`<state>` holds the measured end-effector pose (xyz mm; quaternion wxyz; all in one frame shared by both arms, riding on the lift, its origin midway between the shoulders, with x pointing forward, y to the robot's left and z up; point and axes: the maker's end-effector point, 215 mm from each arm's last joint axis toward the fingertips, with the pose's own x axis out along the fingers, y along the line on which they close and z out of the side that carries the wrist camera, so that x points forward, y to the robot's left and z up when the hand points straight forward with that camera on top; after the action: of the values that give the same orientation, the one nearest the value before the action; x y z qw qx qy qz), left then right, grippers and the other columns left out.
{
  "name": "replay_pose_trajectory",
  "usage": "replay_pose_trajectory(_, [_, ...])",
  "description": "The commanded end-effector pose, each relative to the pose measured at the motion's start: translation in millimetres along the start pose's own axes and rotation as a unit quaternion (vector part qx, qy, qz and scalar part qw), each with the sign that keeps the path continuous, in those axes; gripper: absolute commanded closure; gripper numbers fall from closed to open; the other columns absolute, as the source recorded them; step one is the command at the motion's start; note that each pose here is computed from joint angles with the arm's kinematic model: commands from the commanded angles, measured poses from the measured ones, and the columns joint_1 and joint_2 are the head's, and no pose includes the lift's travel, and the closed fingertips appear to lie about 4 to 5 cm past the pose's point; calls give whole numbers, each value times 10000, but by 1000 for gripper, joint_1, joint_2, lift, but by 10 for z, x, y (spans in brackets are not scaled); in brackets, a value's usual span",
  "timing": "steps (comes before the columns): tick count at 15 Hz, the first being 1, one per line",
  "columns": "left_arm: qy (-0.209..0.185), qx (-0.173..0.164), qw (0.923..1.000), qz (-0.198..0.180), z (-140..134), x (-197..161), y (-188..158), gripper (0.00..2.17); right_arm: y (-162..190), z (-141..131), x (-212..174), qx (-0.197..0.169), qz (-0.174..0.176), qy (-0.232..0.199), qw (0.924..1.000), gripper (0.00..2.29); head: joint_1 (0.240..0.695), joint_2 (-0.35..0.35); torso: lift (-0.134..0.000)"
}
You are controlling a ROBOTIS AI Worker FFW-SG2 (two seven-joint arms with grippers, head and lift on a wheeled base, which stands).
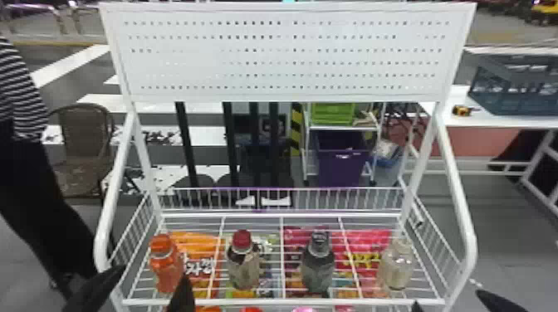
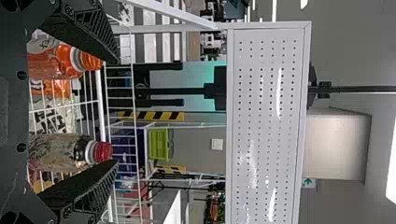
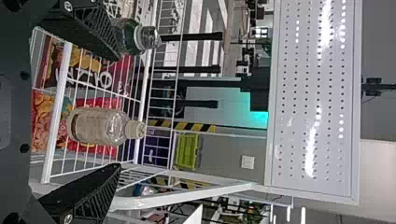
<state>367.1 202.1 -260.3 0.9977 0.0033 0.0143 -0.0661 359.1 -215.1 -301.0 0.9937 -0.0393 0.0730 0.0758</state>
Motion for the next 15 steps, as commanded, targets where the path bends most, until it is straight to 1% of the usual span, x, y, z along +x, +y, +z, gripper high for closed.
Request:
replay_pose_trajectory(1, [-19, -32, 10000, -6, 22, 0, -9, 134, 40, 153, -117, -29, 17, -398, 9992, 83, 499, 0, 0])
replay_pose_trajectory(3, [-11, -42, 10000, 3, 13, 0, -10, 134, 60, 244, -198, -34, 29, -586, 9983, 83, 499, 0, 0])
replay_pose_trajectory(9, [-59, -30, 10000, 13, 74, -10, -4, 134, -6, 274, -276, 29, -26, -636, 9980, 83, 499, 0, 0])
replay_pose_trajectory(13, [-42, 61, 9999, 134, 74, -32, 142, 134, -7, 318, -284, 95, -24, -696, 9975, 83, 499, 0, 0])
replay_pose_trajectory(15, [-64, 2, 9998, 191, 78, -33, 218, 134, -12, 324, -292, 96, -28, -696, 9975, 83, 499, 0, 0])
